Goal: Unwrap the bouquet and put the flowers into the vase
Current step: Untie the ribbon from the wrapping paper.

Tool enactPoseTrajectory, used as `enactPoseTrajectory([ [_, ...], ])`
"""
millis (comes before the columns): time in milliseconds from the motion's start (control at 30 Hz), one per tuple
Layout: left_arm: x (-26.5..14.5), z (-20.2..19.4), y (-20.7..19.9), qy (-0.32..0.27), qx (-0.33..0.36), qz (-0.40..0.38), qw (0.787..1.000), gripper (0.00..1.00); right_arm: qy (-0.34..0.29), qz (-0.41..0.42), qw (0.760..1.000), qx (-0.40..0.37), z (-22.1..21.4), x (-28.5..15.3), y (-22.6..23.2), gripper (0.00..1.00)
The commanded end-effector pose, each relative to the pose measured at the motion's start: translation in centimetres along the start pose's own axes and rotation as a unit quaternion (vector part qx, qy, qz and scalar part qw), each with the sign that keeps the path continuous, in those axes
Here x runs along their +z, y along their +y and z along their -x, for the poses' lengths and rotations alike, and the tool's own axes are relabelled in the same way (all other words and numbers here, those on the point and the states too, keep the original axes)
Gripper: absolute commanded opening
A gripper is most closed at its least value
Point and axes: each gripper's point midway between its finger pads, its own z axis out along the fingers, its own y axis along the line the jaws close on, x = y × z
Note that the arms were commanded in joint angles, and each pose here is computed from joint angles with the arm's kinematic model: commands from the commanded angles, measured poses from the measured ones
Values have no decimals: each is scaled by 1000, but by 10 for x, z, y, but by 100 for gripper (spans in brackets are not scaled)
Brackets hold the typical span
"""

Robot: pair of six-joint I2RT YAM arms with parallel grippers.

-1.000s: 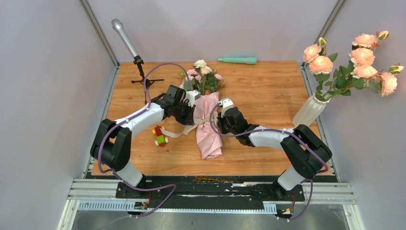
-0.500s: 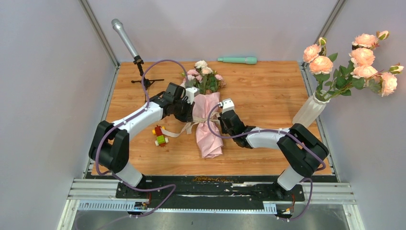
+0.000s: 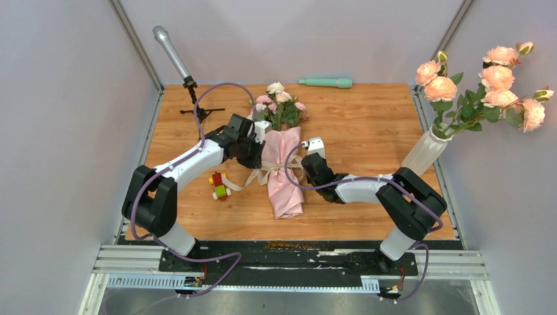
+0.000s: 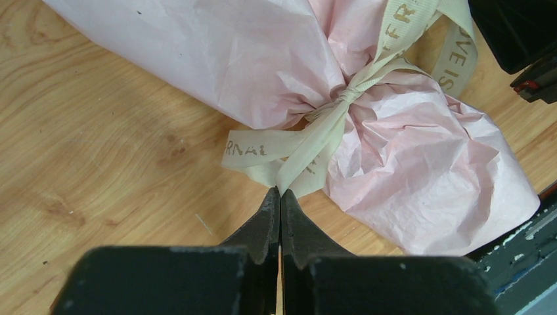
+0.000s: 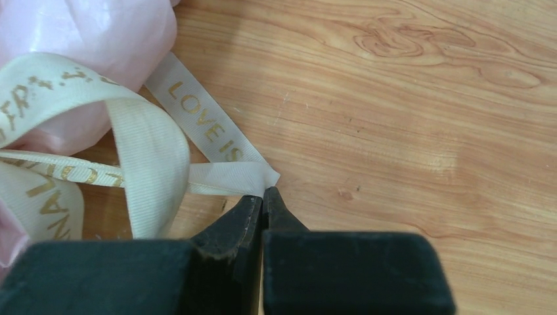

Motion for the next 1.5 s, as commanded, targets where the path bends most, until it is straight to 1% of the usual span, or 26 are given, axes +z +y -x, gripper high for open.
enactPoseTrajectory([
  [0,-19,23,3,-36,1,20,999,0,-1,-38,999,15,2,1,-12,0],
  [400,-24,24,19,-43,-25,49,998,0,13,-92,995,34,-8,-4,-30,0],
  [933,-44,28,44,-69,-54,80,993,0,18,-126,990,54,-13,-14,-48,0],
  [1167,-56,29,52,-82,-55,97,990,0,17,-140,988,69,-14,-19,-57,0],
  [1467,-68,30,60,-87,-46,128,987,0,33,-158,983,85,-24,-31,-73,0],
])
